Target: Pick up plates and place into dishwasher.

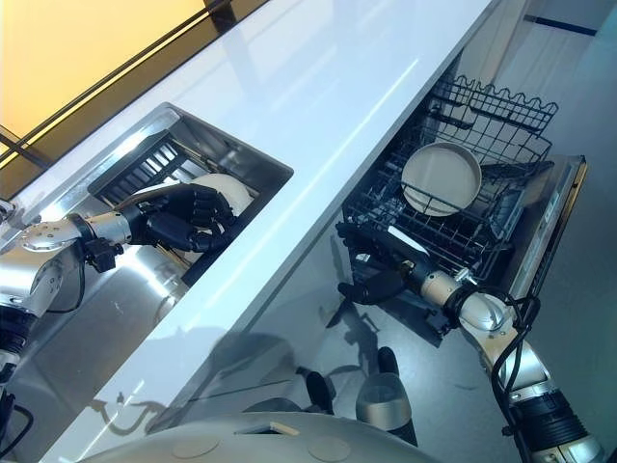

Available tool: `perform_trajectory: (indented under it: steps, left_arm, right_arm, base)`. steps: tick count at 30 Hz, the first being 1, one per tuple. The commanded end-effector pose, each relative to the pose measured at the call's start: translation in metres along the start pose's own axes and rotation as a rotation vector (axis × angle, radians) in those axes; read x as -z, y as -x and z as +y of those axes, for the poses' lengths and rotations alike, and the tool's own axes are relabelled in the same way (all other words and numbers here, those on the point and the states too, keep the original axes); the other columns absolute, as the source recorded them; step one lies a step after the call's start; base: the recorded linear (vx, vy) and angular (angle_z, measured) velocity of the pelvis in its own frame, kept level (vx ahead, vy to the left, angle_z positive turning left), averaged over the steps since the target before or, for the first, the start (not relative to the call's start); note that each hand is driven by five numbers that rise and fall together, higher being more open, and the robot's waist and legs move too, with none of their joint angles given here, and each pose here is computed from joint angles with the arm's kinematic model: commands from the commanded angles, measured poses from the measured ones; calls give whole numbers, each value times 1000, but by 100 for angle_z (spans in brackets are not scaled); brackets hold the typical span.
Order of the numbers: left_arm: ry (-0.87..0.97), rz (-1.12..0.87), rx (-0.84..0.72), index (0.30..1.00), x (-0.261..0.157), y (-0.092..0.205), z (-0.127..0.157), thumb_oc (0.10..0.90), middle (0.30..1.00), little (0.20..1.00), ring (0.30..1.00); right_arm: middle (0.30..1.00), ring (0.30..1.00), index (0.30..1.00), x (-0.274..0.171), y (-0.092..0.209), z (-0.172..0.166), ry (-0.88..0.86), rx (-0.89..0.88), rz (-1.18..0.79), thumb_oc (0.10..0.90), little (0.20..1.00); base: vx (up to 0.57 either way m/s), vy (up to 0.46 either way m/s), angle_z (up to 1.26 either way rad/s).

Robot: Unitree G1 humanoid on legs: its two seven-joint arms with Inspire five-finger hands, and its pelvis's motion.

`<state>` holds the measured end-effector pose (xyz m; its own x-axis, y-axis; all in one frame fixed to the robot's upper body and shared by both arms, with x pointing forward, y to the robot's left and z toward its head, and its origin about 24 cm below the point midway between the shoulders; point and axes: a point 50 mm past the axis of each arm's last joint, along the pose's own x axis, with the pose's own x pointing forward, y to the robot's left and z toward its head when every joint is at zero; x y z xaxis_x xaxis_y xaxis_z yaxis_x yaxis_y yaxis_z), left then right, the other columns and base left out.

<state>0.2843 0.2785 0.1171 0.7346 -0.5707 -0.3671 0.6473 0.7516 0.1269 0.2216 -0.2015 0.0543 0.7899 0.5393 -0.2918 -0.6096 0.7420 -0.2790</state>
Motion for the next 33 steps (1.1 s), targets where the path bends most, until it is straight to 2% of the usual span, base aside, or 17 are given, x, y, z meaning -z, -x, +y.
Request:
perform_trajectory:
  steps: [1, 6, 7, 8, 10, 11, 12, 13, 14, 16, 21, 22, 23, 24, 26, 28, 33]
  left_arm:
    - [-91, -326, 293, 505, -59, -20, -39, 339, 505, 439, 505]
    - [-93, -325, 206, 594, -58, -16, -36, 443, 594, 543, 594]
    - [-90, -322, 170, 589, -56, -15, -33, 438, 589, 538, 589]
    - [-86, -329, 121, 811, -56, -14, -30, 696, 811, 796, 811]
    - [-84, -327, -17, 900, -53, -10, -19, 800, 900, 900, 900]
    - [-91, -315, -99, 900, -51, -7, -12, 800, 900, 900, 900]
    - [-111, -323, -188, 592, -51, -2, -4, 440, 592, 540, 592]
    - [-121, -333, -332, 592, -53, 4, 6, 440, 592, 540, 592]
    - [-190, -341, -468, 300, -57, 12, 18, 100, 300, 200, 300]
    - [-292, -340, -693, 300, -64, 31, 36, 100, 300, 200, 300]
    - [-524, -293, -934, 300, -92, 62, 61, 100, 300, 200, 300]
    - [-579, -284, -978, 354, -102, 68, 65, 163, 354, 263, 354]
    - [-591, -280, -982, 465, -106, 69, 67, 292, 465, 392, 465]
    - [-630, -256, -1010, 735, -114, 74, 71, 608, 735, 708, 735]
    - [-701, -210, -1061, 900, -125, 80, 78, 800, 900, 900, 900]
    - [-783, -180, -1094, 900, -138, 83, 82, 800, 900, 900, 900]
    - [-833, -105, -1061, 900, -150, 75, 84, 800, 900, 900, 900]
  right_arm:
    - [900, 900, 900, -62, -10, 8, 80, -51, -326, 800, 900]
    - [900, 900, 900, -60, -11, 10, 68, -53, -326, 800, 900]
    - [900, 900, 900, -60, -11, 11, 65, -55, -324, 800, 900]
    - [900, 900, 900, -59, -12, 11, 63, -57, -321, 800, 900]
    - [900, 900, 900, -57, -12, 12, 54, -57, -312, 800, 900]
    - [900, 900, 900, -55, -12, 12, 52, -56, -308, 800, 900]
    - [900, 900, 900, -54, -12, 12, 48, -54, -304, 800, 900]
    - [900, 900, 900, -54, -12, 11, 42, -50, -302, 800, 900]
    - [900, 900, 900, -53, -13, 10, 37, -41, -300, 800, 900]
    - [900, 900, 900, -51, -14, 9, 28, -25, -301, 800, 900]
    - [900, 900, 900, -52, -20, 11, 17, 5, -302, 800, 900]
    - [900, 900, 900, -53, -20, 12, 17, 8, -302, 800, 900]
    - [900, 900, 900, -53, -20, 12, 15, 10, -303, 800, 900]
    - [900, 900, 900, -53, -20, 13, 14, 9, -302, 800, 900]
    - [900, 900, 900, -53, -20, 15, 13, 5, -303, 800, 900]
    - [900, 900, 900, -53, -20, 16, 10, 0, -302, 800, 900]
    - [900, 900, 900, -53, -21, 19, 5, -2, -299, 800, 900]
  base:
    - [-3, -31, -1]
    - [0, 0, 0]
    - [0, 0, 0]
    - [0, 0, 0]
    - [16, -3, -1]
    - [31, -3, -3]
    - [0, 0, 0]
    - [0, 0, 0]
    - [0, 0, 0]
    - [5, -11, -2]
    - [13, -31, 0]
    - [14, -22, 6]
    - [20, -17, 3]
    - [32, -15, 2]
    - [40, -16, 4]
    - [43, -18, 4]
    - [54, -17, 2]
